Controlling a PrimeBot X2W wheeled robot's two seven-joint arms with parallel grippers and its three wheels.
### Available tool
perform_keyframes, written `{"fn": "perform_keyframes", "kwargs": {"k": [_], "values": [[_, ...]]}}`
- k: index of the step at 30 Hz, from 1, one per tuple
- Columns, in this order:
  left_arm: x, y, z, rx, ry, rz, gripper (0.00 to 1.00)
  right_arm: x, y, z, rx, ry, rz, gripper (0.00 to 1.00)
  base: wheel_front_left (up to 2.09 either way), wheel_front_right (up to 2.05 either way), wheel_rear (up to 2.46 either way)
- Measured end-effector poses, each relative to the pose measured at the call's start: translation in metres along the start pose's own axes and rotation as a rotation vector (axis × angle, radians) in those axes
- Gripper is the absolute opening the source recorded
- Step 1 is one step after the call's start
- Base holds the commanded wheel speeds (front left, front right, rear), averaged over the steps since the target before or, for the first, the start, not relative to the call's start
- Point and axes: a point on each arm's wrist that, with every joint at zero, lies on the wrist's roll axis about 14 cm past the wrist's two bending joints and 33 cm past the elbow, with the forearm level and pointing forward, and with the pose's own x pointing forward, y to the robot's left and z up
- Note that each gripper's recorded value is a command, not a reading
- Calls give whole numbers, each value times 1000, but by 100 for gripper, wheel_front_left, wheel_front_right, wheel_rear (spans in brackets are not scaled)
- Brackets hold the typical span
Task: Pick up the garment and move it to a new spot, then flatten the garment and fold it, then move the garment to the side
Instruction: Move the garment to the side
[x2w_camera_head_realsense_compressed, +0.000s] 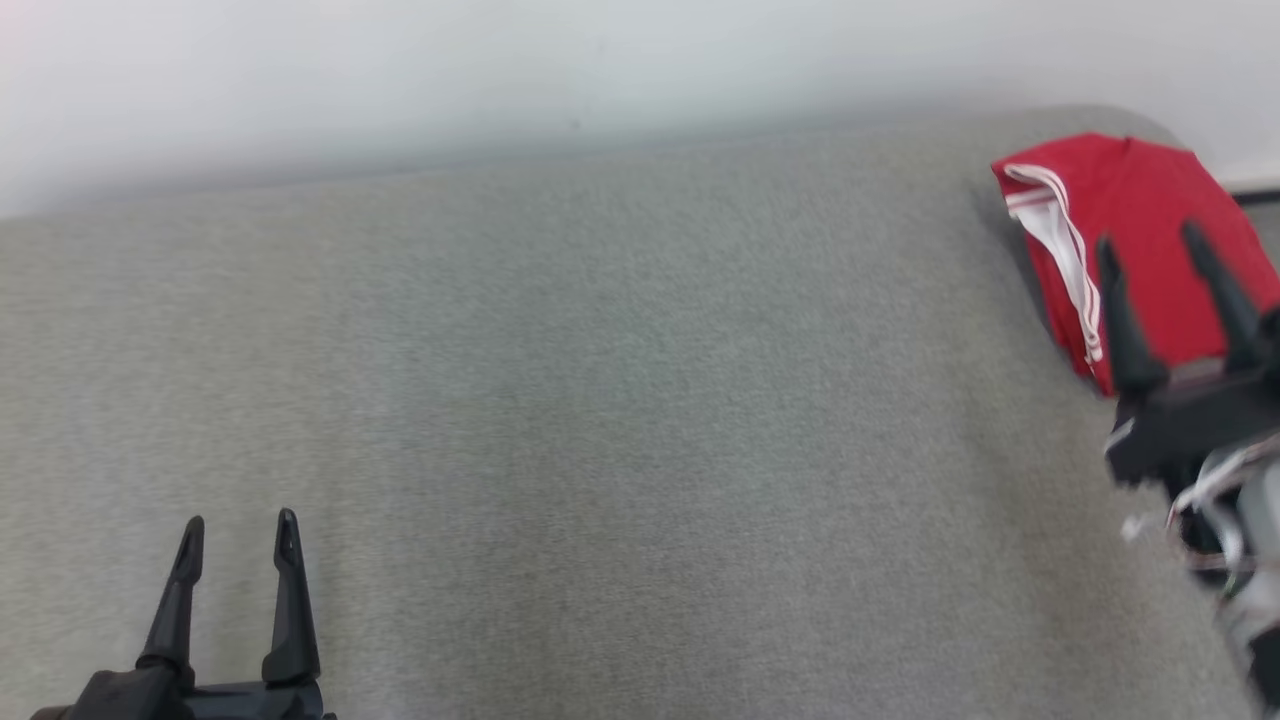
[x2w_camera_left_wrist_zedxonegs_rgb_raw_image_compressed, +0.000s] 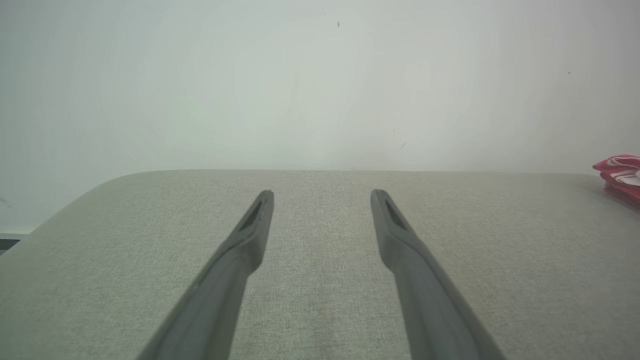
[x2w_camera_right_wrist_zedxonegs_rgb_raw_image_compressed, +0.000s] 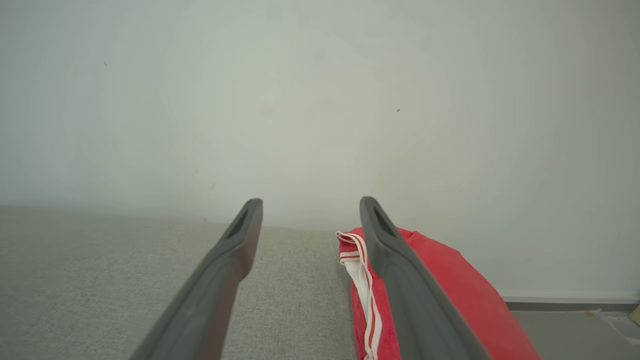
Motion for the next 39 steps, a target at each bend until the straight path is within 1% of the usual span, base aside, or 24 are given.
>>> {"fn": "perform_keyframes", "kwargs": {"k": [7,14,16,19,26,35,39], "values": [[-18,12,14,-4,-30,48,100,-33,46,-13,111,-11,33,100,0,0,0],[-32,19,22,-3,-46,78,100,-62,79,-10,165,-19,54,100,0,0,0],[-34,20,24,-2,-52,78,100,-72,84,-10,149,-19,57,100,0,0,0],[-39,21,24,-3,-49,84,100,-86,94,-14,197,-2,45,100,0,0,0],[-40,17,20,-12,-39,72,100,-103,103,-13,228,2,27,100,0,0,0],[-40,12,18,-19,-35,65,100,-107,111,-19,247,8,35,100,0,0,0],[-41,12,17,-22,-32,63,100,-108,122,-24,262,21,56,100,0,0,0]]}}
